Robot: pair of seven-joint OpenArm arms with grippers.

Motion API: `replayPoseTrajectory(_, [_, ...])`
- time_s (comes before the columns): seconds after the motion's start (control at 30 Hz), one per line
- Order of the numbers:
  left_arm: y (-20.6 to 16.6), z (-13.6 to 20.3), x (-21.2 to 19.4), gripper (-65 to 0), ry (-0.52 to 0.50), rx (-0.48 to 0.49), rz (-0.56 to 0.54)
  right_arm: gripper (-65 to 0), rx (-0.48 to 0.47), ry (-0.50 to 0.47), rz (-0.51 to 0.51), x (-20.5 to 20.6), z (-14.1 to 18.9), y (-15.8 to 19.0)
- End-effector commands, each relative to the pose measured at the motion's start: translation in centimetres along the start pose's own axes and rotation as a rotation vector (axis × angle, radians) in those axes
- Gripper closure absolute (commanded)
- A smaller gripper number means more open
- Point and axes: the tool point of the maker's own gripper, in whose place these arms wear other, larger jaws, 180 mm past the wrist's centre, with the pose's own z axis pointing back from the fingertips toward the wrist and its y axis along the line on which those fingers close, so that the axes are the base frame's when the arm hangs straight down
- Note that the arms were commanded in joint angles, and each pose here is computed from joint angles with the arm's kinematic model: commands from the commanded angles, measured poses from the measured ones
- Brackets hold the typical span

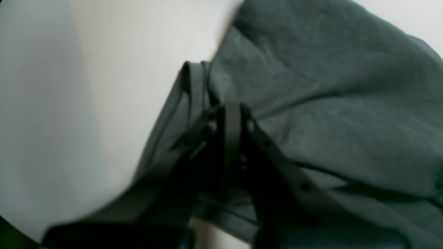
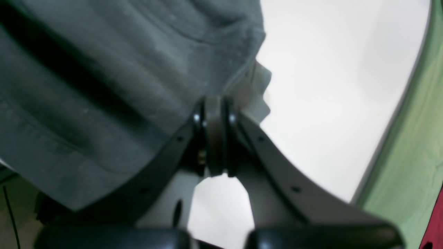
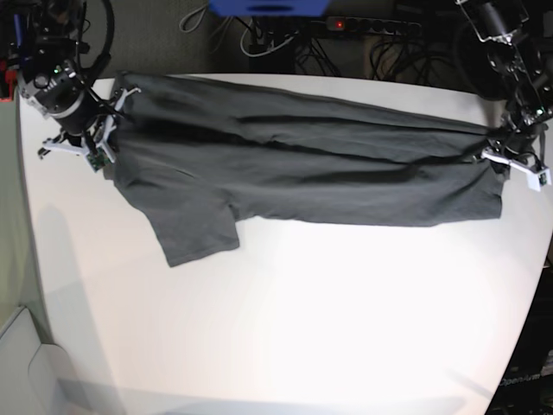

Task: Layout the t-shirt on the table in an organized manner, then fold the t-shirt properly
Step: 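Fold the grasped side with both grippers toward the collar edge, then release the fold and reposition both grippers along the folded edge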

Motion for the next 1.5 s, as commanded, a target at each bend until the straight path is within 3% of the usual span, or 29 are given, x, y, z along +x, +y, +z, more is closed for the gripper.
replayPoseTrajectory(0.0, [0.2,0.2,2.1,-0.3,-0.052,0.001,-0.015,0.0,-0.021,-0.032,0.013,0.9,0.4,-0.7])
replayPoseTrajectory(0.5, [0.0,0.2,2.0,-1.0,-0.046,-0.004,-0.021,-0.1,-0.029,0.083,0.075,-2.5,0.6,-1.2])
replayPoseTrajectory(0.6, [-0.1,0.3,2.2,-8.9,-0.048,-0.005,-0.024,-3.1,-0.023,0.085,0.08,-2.4,0.5,-1.0])
replayPoseTrajectory(0.73, [-0.1,0.7,2.5,-27.4,-0.059,-0.005,-0.036,-15.0,-0.021,0.072,0.085,-1.9,0.3,-1.0])
replayPoseTrajectory(0.83, [-0.3,1.8,3.1,-34.0,-0.095,-0.007,-0.057,-21.9,-0.025,0.072,0.082,-1.9,0.3,-1.1])
replayPoseTrajectory(1.03, [-2.3,4.4,8.1,-34.0,-0.241,-0.029,-0.132,-23.6,-0.041,0.048,0.083,-0.8,0.0,-1.8])
replayPoseTrajectory(1.13, [-2.8,3.6,10.5,-34.1,-0.282,-0.032,-0.114,-23.6,-0.047,0.042,0.083,-0.6,0.0,-2.0])
replayPoseTrajectory(1.47, [-2.6,-3.3,10.7,-34.1,-0.161,-0.013,0.009,-23.6,-0.049,0.039,0.085,-0.4,-0.1,-2.1])
